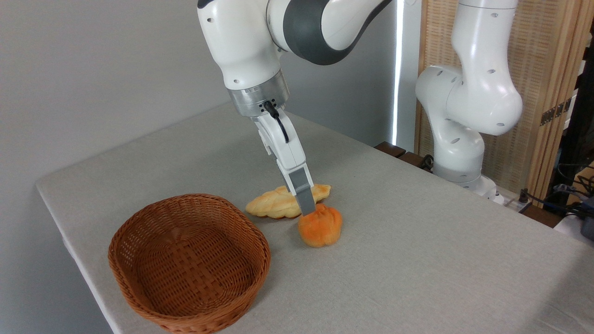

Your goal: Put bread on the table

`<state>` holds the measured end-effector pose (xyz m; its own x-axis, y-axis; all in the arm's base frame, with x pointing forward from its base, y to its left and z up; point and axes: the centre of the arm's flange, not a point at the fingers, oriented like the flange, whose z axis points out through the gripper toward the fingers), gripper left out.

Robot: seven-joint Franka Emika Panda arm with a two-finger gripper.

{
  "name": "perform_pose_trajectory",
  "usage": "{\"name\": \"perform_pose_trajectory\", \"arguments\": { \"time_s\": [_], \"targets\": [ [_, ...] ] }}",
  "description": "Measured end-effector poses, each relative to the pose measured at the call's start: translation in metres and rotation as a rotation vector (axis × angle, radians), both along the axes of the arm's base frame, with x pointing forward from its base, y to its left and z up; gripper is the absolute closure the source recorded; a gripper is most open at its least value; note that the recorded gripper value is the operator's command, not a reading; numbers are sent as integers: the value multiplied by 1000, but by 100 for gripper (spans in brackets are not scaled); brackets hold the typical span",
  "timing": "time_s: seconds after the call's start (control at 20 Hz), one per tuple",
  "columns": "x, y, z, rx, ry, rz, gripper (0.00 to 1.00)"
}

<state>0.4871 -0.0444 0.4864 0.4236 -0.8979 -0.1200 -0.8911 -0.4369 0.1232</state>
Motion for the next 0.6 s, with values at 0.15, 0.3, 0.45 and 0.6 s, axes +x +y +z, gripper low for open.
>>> {"name": "perform_pose_trajectory", "arguments": {
  "time_s": [0.15,0.3,0.45,0.6],
  "targets": [
    [0,0,0,0,0,0,0],
    [1,0,4,0,-8,3,0],
    [9,-2,26,4,-59,68,0],
    [25,-10,57,7,-133,173,0]
  ]
}}
